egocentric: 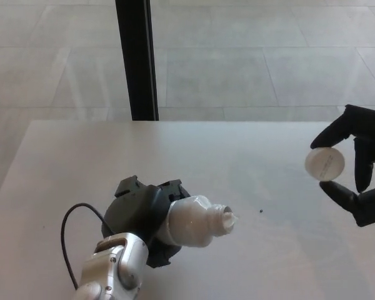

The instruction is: The robot uses its left hand to to lift the bottle kept on the middle of the desk and tilts it towards its right hand. It then uses its right hand to rotate its cap to open it and places the bottle and cap back on the desk

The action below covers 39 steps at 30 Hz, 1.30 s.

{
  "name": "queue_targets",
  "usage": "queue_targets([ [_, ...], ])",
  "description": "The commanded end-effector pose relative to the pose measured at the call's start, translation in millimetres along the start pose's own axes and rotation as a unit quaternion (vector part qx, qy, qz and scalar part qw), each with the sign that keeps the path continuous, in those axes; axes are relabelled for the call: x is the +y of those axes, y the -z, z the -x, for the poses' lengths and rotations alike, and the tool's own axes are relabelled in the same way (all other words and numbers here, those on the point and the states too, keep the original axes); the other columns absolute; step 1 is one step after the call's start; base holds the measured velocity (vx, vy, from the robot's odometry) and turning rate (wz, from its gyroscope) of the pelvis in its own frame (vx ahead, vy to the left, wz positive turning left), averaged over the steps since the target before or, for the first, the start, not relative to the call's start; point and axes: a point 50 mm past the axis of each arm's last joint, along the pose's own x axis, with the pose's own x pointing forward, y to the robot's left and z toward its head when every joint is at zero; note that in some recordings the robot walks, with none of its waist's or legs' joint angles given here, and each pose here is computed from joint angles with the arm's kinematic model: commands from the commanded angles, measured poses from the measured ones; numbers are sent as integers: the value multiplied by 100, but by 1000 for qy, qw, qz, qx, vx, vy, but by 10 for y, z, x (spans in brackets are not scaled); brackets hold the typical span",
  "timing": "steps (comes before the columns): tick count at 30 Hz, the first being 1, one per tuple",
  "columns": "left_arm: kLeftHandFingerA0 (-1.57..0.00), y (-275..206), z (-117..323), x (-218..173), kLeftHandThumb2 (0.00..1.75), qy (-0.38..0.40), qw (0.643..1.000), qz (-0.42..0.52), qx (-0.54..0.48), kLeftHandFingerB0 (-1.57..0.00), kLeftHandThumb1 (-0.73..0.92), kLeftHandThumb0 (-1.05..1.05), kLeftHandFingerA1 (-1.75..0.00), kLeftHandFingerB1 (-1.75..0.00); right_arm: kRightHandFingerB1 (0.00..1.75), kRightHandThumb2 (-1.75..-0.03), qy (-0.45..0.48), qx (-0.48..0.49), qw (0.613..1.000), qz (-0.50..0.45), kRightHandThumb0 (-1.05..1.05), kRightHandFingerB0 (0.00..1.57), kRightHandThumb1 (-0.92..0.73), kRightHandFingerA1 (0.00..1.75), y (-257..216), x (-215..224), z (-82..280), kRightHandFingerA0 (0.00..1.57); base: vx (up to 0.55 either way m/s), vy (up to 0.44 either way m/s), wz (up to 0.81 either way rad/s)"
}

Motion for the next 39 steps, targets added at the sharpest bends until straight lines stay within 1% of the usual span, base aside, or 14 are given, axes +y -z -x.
queue_targets([
  [1, -75, 353, 12, 93, 65, 125, 962, -225, 96, -58, 79, -23, -91, -57, 128, -120, -4, 91, 995, 49, -24, 103, -39, 144, 389, -80, 255, 128, 0, 0, 0],
  [3, -77, 365, 0, 94, 65, 123, 959, -234, 100, -64, 74, -21, -114, -62, 128, -119, -26, 104, 992, 63, -24, 103, -41, 143, 429, -21, 290, 126, 0, 0, 0],
  [4, -74, 351, 5, 71, 61, 127, 957, -241, 100, -61, 72, -24, -88, -56, 125, -117, -55, 116, 989, 68, -25, 101, -43, 141, 529, 141, 377, 126, 0, 0, 0],
  [5, -75, 335, 2, 41, 60, 129, 956, -244, 101, -64, 68, -24, -98, -59, 150, -126, -83, 128, 986, 72, -19, 84, -42, 172, 589, 269, 451, 95, 0, 0, 0],
  [7, -75, 324, -2, 31, 62, 130, 955, -247, 102, -66, 67, -25, -121, -63, 154, -121, -100, 134, 983, 74, -18, 80, -48, 174, 608, 334, 474, 93, 0, 0, 0],
  [8, -75, 303, -10, 17, 61, 132, 954, -249, 103, -62, 68, -25, -114, -62, 124, -116, -125, 139, 979, 80, -26, 97, -49, 139, 629, 428, 503, 122, 0, 0, 0],
  [9, -75, 259, -25, -14, 60, 136, 953, -251, 101, -61, 68, -25, -101, -59, 150, -106, -161, 142, 972, 101, -22, 78, -53, 175, 654, 545, 540, 91, 0, 0, 0],
  [13, -74, 129, -66, -86, 62, 141, 955, -245, 94, -64, 66, -23, -111, -65, 131, -91, -259, 141, 939, 178, -18, 85, -54, 169, 762, 875, 655, 101, 0, 0, 0],
  [14, -75, 110, -67, -101, 63, 142, 956, -239, 94, -66, 66, -23, -112, -69, 99, -82, -283, 140, 929, 192, -27, 88, -57, 162, 792, 931, 686, 94, 0, 0, 0],
  [17, -76, 46, -61, -160, 65, 144, 963, -209, 93, -67, 63, -22, -110, -71, 116, -92, -367, 149, 883, 250, -27, 89, -54, 155, 956, 1149, 831, 92, 0, 0, 0],
  [20, -72, 28, -44, -211, 64, 146, 964, -200, 92, -65, 64, -24, -93, -67, 107, -89, -383, 158, 868, 275, -27, 90, -56, 149, 1044, 1195, 882, 91, 0, 0, 0],
  [24, -74, 56, 0, -297, 68, 154, 968, -168, 104, -67, 63, -19, -110, -72, 72, -70, -369, 183, 865, 286, -31, 89, -56, 130, 1147, 1194, 858, 93, 0, 0, 0],
  [27, -67, 102, 25, -326, 69, 155, 968, -168, 104, -62, 64, -20, -88, -69, 79, -75, -365, 188, 865, 289, -31, 86, -58, 140, 1164, 1176, 811, 91, 0, 0, 0],
  [39, -71, 149, 43, -329, 69, 148, 972, -141, 114, -65, 64, -21, -114, -77, 62, -68, -348, 191, 879, 262, -32, 74, -67, 120, 1197, 1165, 787, 89, 0, 0, 0],
])
